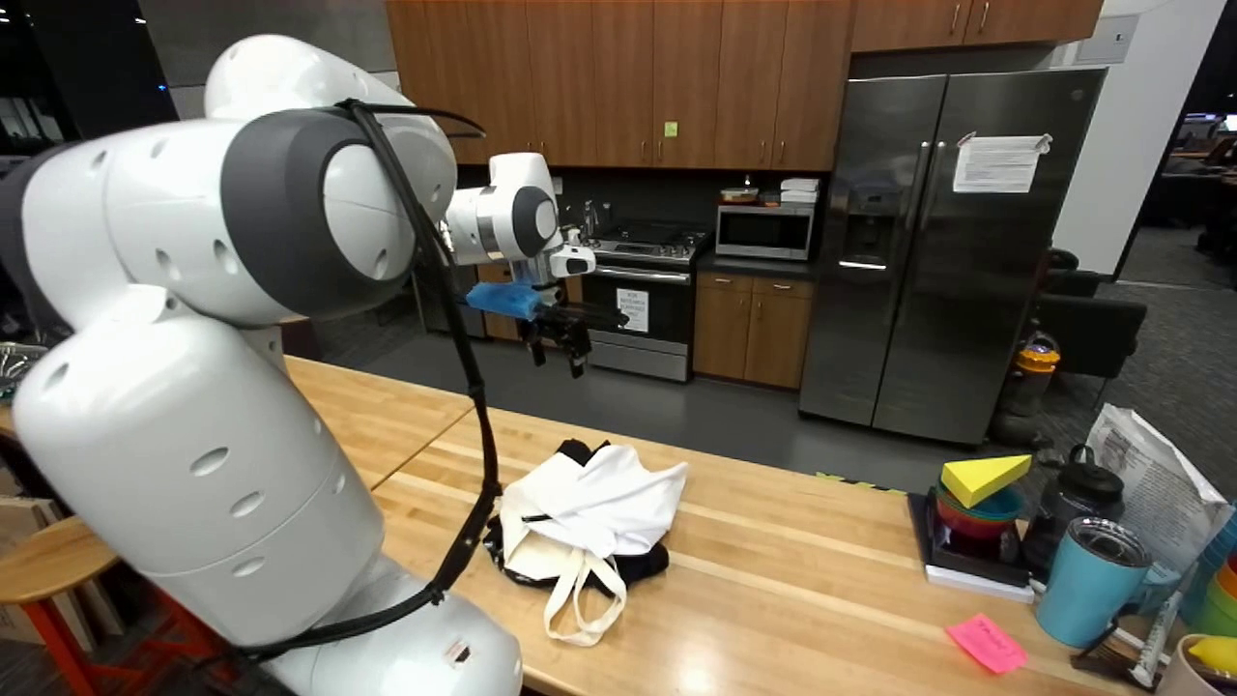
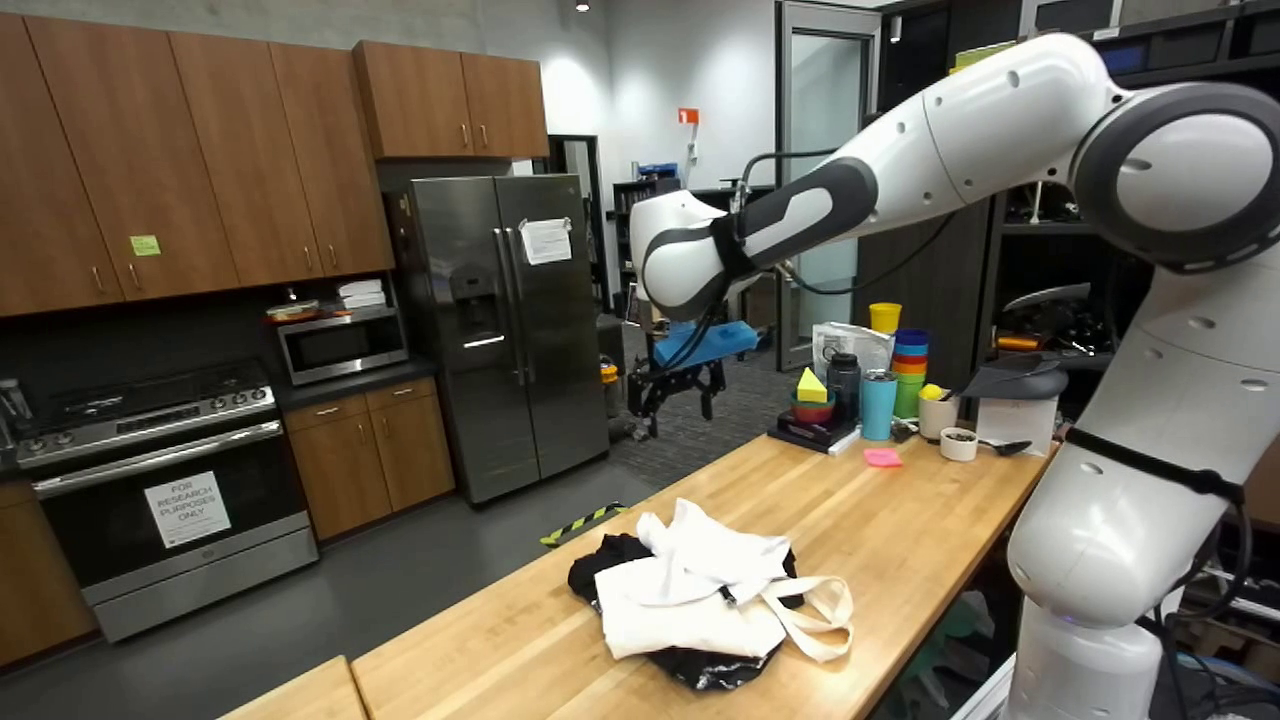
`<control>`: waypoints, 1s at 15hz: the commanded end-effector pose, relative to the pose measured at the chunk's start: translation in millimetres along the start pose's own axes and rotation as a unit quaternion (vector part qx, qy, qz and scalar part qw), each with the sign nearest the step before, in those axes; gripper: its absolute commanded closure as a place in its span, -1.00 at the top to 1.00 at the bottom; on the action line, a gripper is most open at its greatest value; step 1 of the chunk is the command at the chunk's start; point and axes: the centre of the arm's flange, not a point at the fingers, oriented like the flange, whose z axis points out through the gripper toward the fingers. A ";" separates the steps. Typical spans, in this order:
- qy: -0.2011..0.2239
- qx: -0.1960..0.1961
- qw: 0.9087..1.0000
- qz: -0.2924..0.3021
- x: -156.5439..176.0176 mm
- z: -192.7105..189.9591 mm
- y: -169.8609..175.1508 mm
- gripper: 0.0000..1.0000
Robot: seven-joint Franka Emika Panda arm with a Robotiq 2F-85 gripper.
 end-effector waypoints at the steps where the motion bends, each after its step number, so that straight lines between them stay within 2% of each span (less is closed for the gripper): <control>1: 0.007 -0.004 1.000 0.007 15.2 -0.2 -6.1 1.00; 15: 0.011 -0.040 0.999 -0.029 41.9 24.8 -40.4 1.00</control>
